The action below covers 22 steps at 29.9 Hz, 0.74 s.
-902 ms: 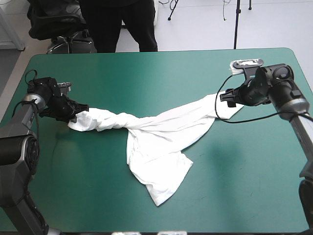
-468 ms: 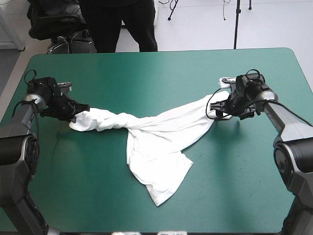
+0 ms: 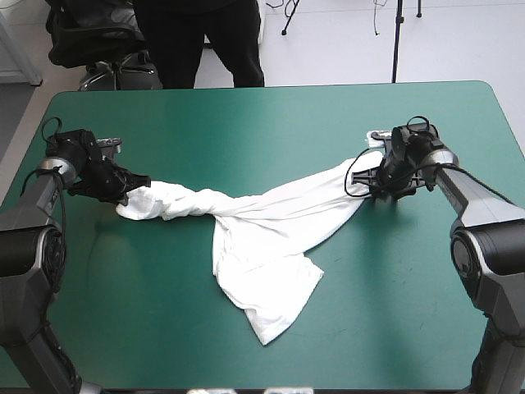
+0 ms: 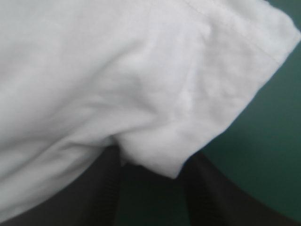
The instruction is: Fold the cloth
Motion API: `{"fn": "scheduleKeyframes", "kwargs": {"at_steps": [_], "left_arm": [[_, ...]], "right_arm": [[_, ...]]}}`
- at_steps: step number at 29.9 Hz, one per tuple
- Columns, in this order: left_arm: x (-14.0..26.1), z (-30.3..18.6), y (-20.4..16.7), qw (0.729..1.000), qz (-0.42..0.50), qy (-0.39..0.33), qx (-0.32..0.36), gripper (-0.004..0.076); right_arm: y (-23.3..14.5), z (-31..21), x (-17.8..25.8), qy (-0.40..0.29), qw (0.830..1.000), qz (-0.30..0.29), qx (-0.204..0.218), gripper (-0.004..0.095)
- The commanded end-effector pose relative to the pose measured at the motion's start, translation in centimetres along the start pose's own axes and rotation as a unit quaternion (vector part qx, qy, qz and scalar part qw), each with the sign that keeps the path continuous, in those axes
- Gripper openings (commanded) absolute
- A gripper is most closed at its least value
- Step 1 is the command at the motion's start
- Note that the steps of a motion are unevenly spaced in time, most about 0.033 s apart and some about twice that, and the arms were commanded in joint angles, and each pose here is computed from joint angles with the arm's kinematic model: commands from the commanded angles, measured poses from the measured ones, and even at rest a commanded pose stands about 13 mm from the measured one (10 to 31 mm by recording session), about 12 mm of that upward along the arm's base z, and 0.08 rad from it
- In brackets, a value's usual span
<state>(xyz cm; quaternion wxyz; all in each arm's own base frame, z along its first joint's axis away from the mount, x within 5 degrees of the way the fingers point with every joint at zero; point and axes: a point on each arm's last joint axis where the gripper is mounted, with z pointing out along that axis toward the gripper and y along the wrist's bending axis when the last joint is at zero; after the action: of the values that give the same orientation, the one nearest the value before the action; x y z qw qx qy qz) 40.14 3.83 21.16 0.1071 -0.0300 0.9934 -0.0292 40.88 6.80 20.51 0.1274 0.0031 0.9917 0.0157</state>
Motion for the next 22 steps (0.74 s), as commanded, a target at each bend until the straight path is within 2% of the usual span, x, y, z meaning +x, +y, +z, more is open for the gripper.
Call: {"fn": "scheduleKeyframes", "kwargs": {"at_steps": [1,3,14,22], "left_arm": [[0.0,-1.3,-0.3,1.000,-0.001,-0.010,0.008,-0.0009],[0.0,-1.3,-0.3,1.000,0.002,-0.010,0.008,-0.0009],[-0.1,-2.0,-0.6,1.000,-0.002,-0.022,0.021,-0.0009],[0.2,-8.9,-2.0,0.993,0.008,-0.106,0.046,-0.0009]], "right_arm": [[0.9,0.9,-0.4,-0.016,0.999,0.019,-0.037,0.0134],[0.8,1.0,-0.4,-0.019,0.999,0.015,-0.035,-0.0008],[0.9,-0.5,-1.9,-0.055,0.998,-0.013,-0.034,-0.0017],[1.3,-8.0,-4.0,-0.106,0.992,-0.048,-0.045,-0.0017]]}}
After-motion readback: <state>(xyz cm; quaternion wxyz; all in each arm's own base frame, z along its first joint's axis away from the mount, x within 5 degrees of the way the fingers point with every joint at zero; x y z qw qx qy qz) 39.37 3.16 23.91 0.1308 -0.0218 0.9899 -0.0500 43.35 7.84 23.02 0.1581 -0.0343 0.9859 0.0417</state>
